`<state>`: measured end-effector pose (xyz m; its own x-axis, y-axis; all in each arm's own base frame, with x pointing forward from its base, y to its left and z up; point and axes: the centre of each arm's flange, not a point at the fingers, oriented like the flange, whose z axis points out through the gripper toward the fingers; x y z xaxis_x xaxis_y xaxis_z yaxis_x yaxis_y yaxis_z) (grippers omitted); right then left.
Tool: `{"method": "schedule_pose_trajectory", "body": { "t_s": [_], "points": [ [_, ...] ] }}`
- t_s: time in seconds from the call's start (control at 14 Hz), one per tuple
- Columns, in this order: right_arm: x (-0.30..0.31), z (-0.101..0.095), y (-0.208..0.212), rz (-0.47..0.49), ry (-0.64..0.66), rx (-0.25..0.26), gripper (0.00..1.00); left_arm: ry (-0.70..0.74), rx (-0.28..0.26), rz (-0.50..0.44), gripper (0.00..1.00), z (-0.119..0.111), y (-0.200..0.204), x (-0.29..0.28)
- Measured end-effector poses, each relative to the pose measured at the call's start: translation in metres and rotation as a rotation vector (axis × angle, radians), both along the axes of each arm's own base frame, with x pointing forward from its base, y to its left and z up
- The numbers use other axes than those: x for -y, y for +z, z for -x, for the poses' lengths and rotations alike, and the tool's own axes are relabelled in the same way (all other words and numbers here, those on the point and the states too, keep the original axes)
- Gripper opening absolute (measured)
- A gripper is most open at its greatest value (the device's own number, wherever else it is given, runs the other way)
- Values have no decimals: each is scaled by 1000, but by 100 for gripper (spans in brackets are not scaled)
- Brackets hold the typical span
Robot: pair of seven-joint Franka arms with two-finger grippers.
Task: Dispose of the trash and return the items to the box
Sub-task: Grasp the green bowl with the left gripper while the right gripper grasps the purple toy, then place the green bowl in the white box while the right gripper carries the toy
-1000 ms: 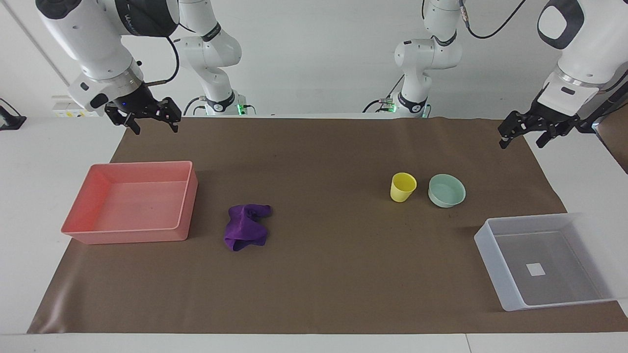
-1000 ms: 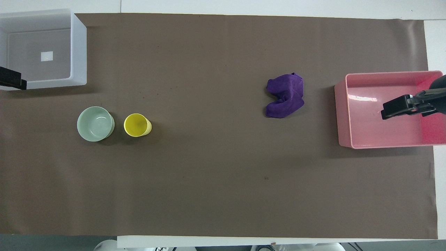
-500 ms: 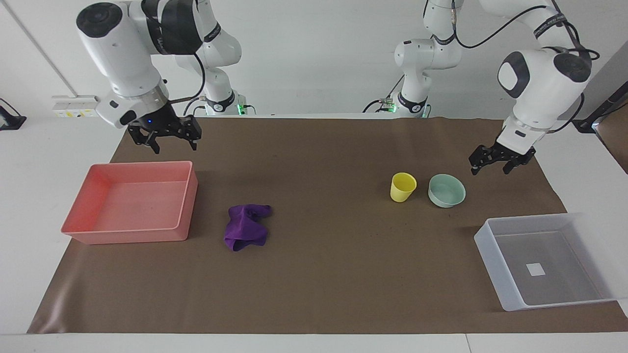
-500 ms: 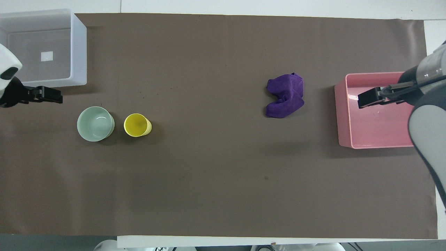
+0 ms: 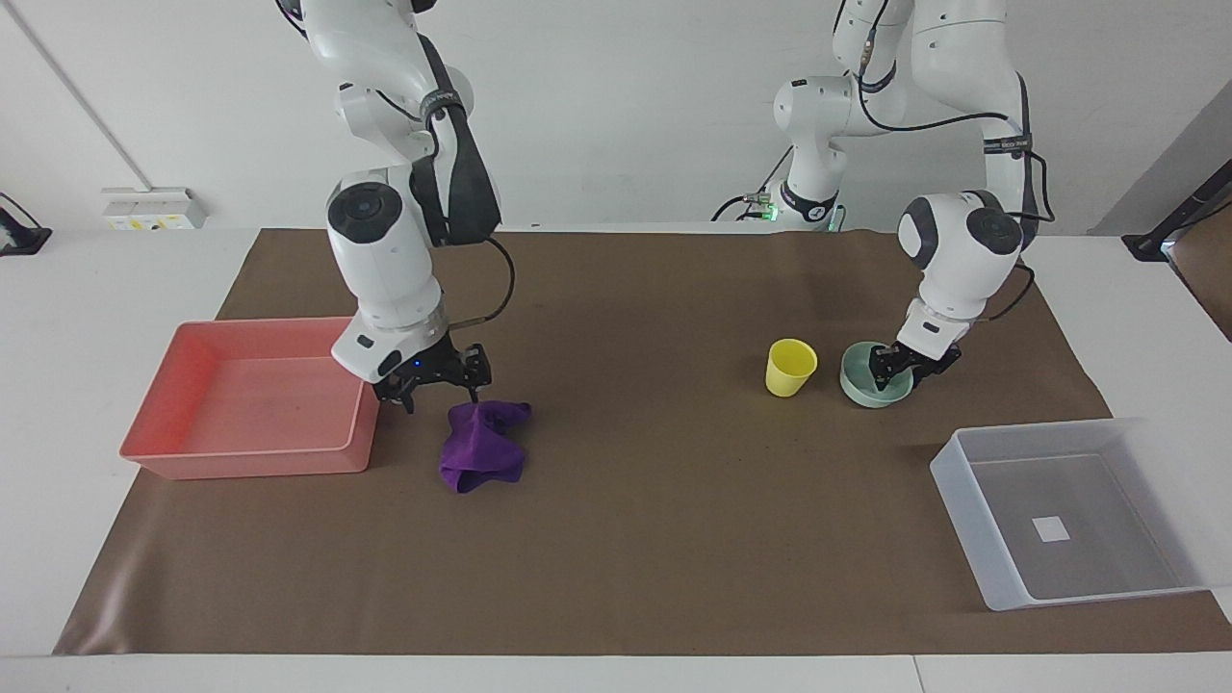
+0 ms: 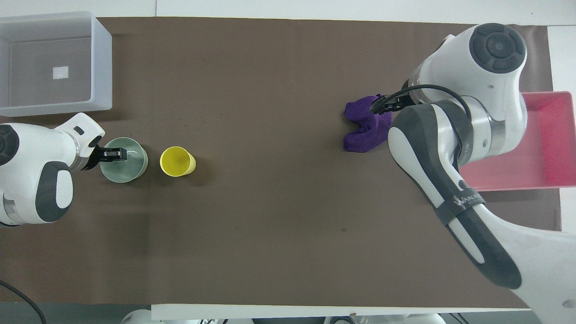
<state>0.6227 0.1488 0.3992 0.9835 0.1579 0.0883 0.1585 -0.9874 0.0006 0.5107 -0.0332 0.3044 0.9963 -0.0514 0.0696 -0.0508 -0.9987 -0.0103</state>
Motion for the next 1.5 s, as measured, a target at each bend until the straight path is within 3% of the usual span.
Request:
{"method": "schedule_pose_trajectory", "body": {
  "t_s": [0.21,0.36,0.5,0.64,0.71,0.79,1.07,1.29,1.36,1.5],
  "points": [
    [-22,-5,-48,-10,-23,7,91,3,-4,0,8,-11,17,0],
    [-26,1,-73,-8,-22,0,71,14,-54,-3,4,-30,59,0],
    [-23,7,-84,-3,-25,-16,46,60,-86,41,4,-57,137,-1],
    [-22,7,-82,-4,-27,-14,25,137,-52,132,4,-89,205,-22],
    [-22,7,-80,-5,-28,-10,15,176,-32,147,4,-106,214,-43],
    [-21,6,-76,-7,-29,-4,8,214,-18,148,4,-124,205,-65],
    [-20,2,-24,-6,-34,-15,8,327,37,128,4,-196,103,-138],
    [-10,7,45,-4,-47,-29,8,339,125,91,4,-224,52,-155],
    [1,9,67,-2,-61,-36,8,333,151,76,9,-227,36,-155],
    [33,11,103,4,-100,-48,8,323,151,64,32,-227,22,-152]
  ]
}}
